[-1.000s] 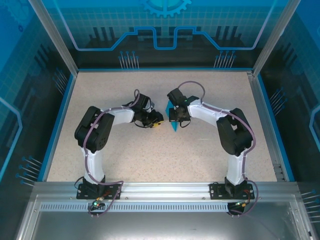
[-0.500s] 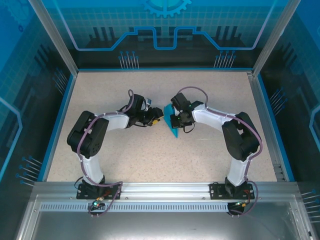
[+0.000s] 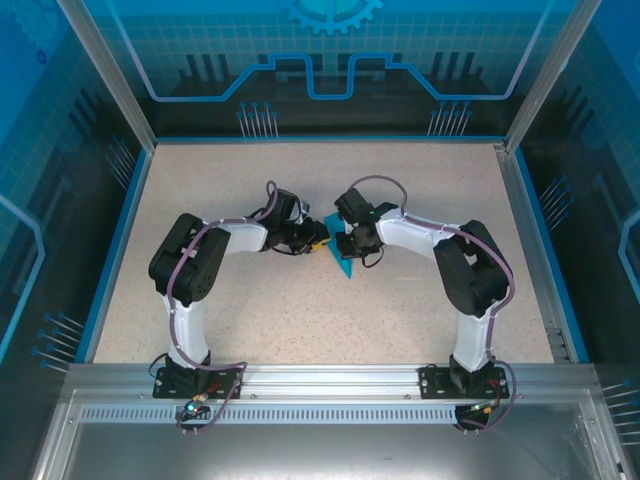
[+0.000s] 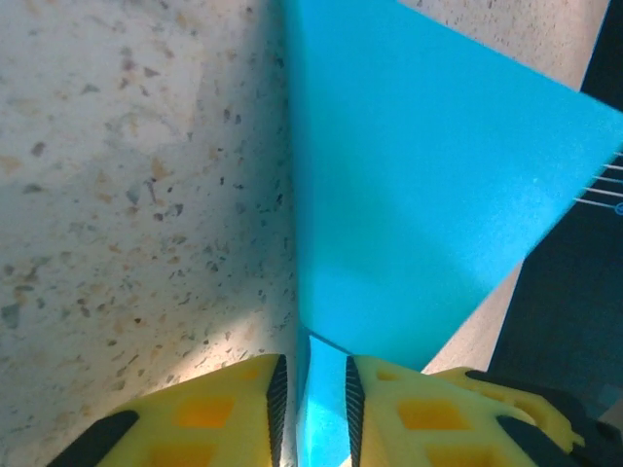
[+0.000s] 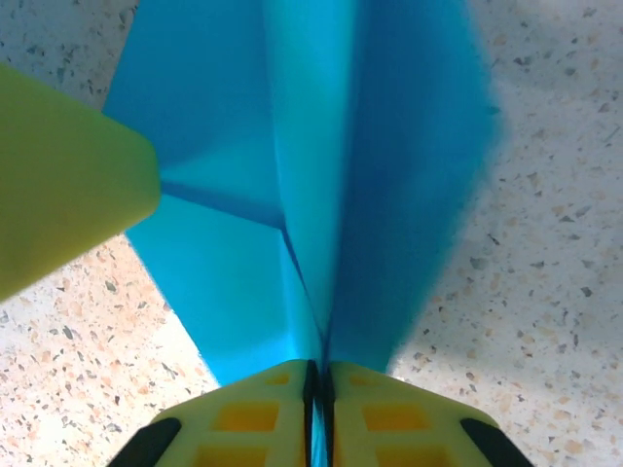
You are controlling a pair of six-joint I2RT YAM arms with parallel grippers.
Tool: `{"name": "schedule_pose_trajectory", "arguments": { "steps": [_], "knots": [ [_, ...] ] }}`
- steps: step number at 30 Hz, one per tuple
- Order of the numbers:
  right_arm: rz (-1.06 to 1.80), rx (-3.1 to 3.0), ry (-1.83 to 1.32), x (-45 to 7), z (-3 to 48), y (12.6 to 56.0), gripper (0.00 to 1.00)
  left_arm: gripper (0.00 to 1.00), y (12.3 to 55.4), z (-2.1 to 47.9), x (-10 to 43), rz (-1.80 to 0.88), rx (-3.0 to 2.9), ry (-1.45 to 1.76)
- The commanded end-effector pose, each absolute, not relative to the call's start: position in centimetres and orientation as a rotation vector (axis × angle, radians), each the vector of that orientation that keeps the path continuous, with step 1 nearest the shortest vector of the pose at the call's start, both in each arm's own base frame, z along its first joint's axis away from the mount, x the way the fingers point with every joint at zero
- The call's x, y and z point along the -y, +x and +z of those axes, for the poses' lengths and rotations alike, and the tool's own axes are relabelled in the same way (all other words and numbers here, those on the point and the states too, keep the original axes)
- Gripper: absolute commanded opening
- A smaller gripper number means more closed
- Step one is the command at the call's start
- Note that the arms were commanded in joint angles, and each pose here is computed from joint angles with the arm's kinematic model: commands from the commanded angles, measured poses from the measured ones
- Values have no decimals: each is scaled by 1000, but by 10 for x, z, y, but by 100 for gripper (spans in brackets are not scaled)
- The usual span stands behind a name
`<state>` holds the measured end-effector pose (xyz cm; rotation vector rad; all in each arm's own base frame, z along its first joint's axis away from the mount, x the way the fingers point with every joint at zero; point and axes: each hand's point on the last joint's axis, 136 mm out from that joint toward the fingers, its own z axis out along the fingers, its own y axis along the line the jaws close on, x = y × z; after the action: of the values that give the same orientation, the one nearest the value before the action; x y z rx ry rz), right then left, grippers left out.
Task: Fold a paper plane with a square sheet of paper (pick it up from the middle)
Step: Move a paper plane to the center of the table.
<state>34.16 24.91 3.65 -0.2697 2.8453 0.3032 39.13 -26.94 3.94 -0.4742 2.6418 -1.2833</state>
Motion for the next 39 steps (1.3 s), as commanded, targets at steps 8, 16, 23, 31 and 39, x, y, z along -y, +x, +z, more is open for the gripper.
{"name": "schedule_pose_trajectory", "arguments": {
  "steps": [8,16,23,31,39],
  "knots": [
    [288,-2828,-258,-268,43,352,17,14,385,31,271,-1253,-2706,-447],
    [280,-2853,-258,-270,35,352,21,10,385,29,270,-1240,-2716,-445],
    [251,-2876,-274,-267,29,346,24,10,386,27,270,-1236,-2722,-450],
    [200,-2884,-274,-268,21,349,22,10,387,29,270,-1232,-2726,-454],
    [137,-2901,-201,-263,12,349,16,16,387,34,265,-1188,-2725,-460]
  ]
}}
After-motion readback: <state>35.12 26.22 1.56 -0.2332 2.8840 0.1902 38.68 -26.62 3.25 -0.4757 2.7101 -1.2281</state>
